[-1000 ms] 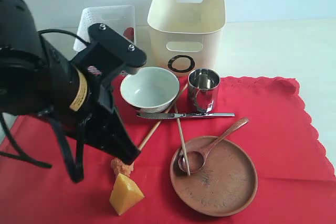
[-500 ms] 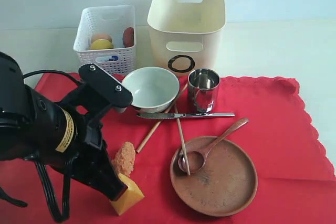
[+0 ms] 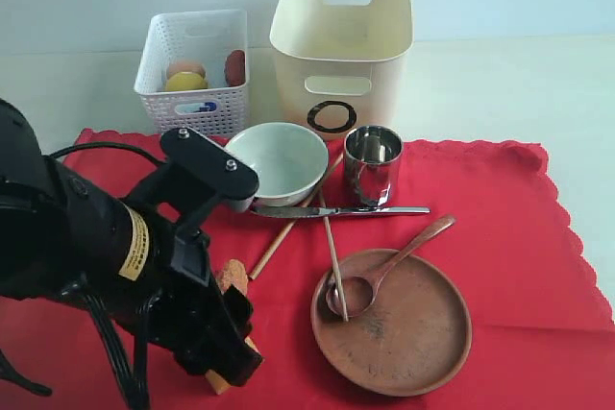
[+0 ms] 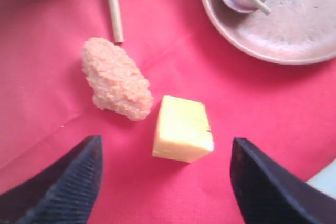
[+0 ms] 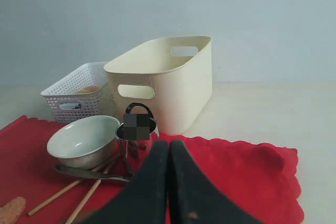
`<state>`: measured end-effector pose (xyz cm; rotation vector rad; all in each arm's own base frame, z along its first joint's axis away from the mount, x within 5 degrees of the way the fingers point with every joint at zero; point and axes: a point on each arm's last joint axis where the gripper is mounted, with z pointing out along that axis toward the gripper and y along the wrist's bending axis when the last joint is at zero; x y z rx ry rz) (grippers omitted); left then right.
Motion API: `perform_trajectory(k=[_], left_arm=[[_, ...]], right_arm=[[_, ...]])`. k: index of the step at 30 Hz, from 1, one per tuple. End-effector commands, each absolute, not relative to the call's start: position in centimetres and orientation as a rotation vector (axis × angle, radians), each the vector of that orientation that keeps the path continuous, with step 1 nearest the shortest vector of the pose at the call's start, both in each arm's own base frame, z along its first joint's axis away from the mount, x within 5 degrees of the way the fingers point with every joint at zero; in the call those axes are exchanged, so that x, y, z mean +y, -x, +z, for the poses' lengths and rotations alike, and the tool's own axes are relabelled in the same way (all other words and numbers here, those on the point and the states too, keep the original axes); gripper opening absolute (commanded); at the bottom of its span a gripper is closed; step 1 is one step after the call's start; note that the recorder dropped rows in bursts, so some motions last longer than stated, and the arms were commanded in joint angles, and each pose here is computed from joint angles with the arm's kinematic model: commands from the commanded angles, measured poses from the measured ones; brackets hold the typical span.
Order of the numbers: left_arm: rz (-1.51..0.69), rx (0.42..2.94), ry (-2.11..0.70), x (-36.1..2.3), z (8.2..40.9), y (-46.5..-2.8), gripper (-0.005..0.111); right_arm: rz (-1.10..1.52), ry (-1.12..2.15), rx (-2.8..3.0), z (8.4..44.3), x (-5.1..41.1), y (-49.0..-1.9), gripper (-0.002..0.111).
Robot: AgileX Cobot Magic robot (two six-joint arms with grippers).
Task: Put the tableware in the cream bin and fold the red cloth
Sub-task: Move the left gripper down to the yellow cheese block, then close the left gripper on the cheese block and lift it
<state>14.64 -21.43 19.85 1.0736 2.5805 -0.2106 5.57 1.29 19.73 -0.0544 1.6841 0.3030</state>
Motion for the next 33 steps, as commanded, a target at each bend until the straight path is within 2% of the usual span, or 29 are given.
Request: perform_trajectory(k=[1, 16, 20, 23, 30, 33], left_arm=[[-0.304, 2.554, -1.171, -22.0, 19.7, -14.0, 0.068], [-0.179, 2.589, -1.271, -23.0, 15.6, -15.0, 0.068], [-0.181, 2.576, -1.277, -23.3, 15.0, -15.2, 0.064], [-0.171, 2.577, -1.287, -23.4, 14.5, -15.3, 0.051], [-0.164, 2.582, -1.294, -23.5, 14.1, -15.4, 0.001], [-0.160, 2.562, -1.320, -23.4, 14.2, -15.4, 0.000]], right_arm=[[0.304, 0.057, 1.679, 19.6, 1.3, -5.5, 0.000], [0.304, 0.057, 1.679, 19.6, 1.3, -5.5, 0.000], [0.304, 0.057, 1.679, 19.6, 1.3, -5.5, 0.000], [0.304, 0.057, 1.679, 19.6, 1.3, -5.5, 0.000], [0.304, 0.057, 1.679, 19.6, 1.3, -5.5, 0.000], [0.304, 0.057, 1.679, 19.6, 1.3, -5.5, 0.000]])
